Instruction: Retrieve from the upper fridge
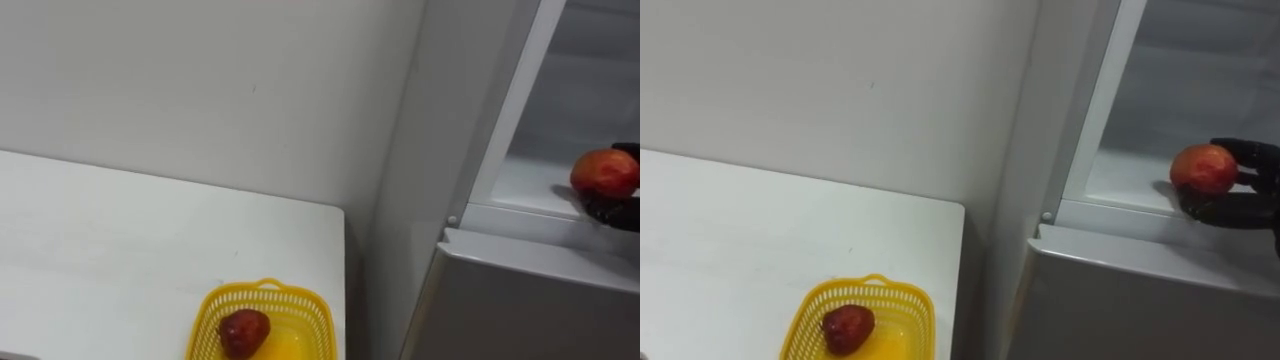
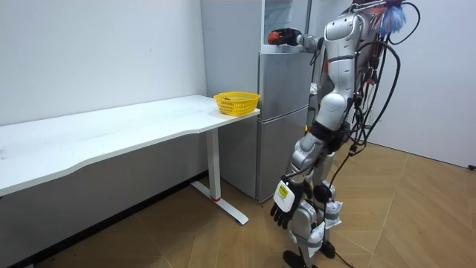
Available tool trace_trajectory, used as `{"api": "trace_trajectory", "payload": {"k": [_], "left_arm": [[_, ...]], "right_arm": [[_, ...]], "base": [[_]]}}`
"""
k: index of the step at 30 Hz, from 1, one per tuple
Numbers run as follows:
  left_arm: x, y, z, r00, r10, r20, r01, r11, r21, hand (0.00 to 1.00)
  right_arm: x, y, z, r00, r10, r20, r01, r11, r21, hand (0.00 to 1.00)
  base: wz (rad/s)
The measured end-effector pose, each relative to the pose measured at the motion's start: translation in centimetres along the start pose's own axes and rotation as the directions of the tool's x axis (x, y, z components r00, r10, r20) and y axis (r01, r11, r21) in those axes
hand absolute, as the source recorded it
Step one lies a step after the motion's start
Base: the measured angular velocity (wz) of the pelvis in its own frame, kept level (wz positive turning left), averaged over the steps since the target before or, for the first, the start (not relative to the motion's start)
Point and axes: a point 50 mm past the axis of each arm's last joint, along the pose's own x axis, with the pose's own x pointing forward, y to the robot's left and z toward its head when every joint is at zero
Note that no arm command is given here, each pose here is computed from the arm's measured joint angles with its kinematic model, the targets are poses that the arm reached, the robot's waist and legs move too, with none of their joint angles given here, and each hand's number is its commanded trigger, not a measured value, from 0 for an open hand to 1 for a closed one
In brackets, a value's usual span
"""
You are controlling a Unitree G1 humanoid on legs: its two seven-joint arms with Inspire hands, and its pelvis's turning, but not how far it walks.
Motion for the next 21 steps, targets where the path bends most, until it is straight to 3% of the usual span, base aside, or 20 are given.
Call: {"api": "trace_trajectory", "payload": {"k": [21], "left_arm": [[0.1,0.6,1.0,0.999,0.031,0.028,-0.031,0.999,0.013,0.0]], "right_arm": [[0.2,1.5,1.9,0.998,0.001,0.07,-0.001,1.0,-0.003,1.0]], "base": [[0.0]]}}
